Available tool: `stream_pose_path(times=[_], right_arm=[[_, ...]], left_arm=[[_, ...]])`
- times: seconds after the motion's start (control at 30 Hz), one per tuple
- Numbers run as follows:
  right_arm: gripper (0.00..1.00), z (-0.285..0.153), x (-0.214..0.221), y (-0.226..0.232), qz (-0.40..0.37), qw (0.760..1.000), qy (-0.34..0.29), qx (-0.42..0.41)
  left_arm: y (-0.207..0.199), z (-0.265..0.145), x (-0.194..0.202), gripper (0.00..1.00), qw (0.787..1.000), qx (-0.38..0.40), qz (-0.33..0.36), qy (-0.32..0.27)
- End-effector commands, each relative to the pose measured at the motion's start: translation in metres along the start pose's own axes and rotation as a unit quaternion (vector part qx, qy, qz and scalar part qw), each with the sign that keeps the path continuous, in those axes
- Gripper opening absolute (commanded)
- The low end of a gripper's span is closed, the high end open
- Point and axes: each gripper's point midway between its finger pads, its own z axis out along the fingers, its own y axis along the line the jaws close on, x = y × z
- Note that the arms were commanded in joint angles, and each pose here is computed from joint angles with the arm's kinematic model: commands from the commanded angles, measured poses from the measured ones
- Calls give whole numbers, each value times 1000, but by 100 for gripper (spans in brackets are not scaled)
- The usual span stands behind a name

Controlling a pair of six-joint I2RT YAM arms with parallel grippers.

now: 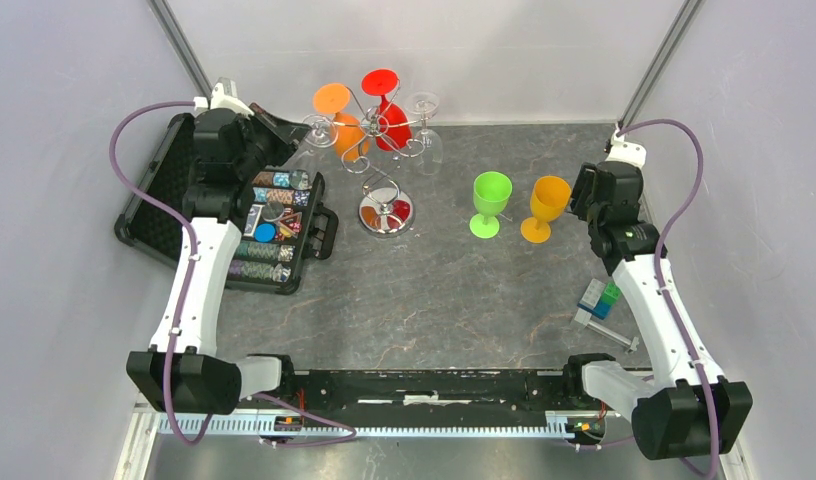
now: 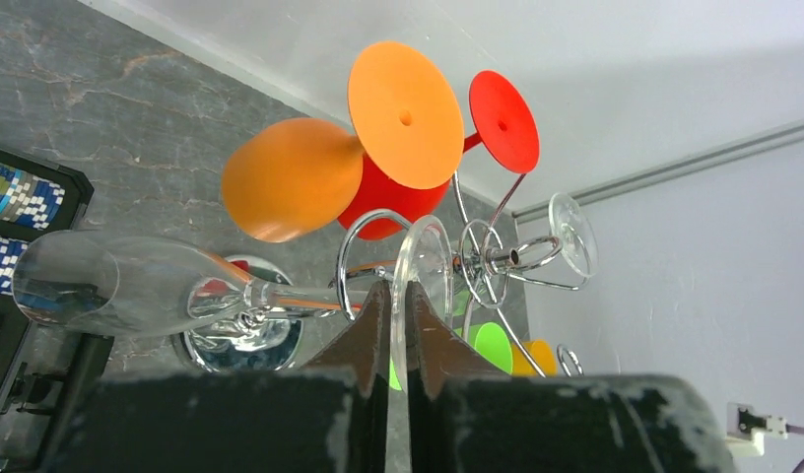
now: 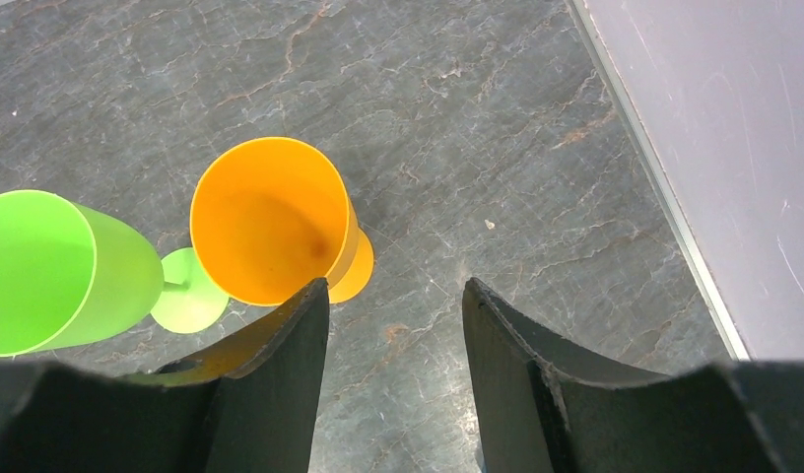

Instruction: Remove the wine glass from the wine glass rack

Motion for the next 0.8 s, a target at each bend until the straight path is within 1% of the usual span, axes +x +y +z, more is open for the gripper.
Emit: stream_pose_path(times=[0.0, 0.13, 0.2, 0.3, 0.33, 0.43, 0.63, 0.73, 0.77], right_arm=[[57, -3, -6, 0, 13, 1000, -18, -4], [57, -3, -6, 4, 15, 1000, -17, -15], [57, -5, -7, 8, 15, 999, -17, -27], [60, -10, -9, 16, 9, 998, -21, -55], [64, -11, -9, 19, 9, 998, -23, -65], [68, -18, -12, 27, 12, 995, -33, -94], [72, -28, -19, 34, 16, 991, -46, -122], [72, -32, -21, 38, 17, 990, -49, -133], [74, -33, -20, 40, 16, 989, -48, -141]], left_arm=[[-25, -13, -40, 2, 995, 33, -28, -90], [-22, -11, -52, 2, 992, 26, -42, -119], [-27, -6, -55, 2, 991, 40, -46, -120], [-39, 4, -50, 2, 992, 72, -49, -93], [-43, 7, -47, 2, 992, 83, -51, -82], [-52, 10, -36, 2, 990, 116, -57, -50], [-68, 1, -13, 2, 984, 170, -52, 8], [-70, -4, -7, 2, 982, 180, -48, 20], [-71, -8, -6, 2, 982, 182, -47, 22]])
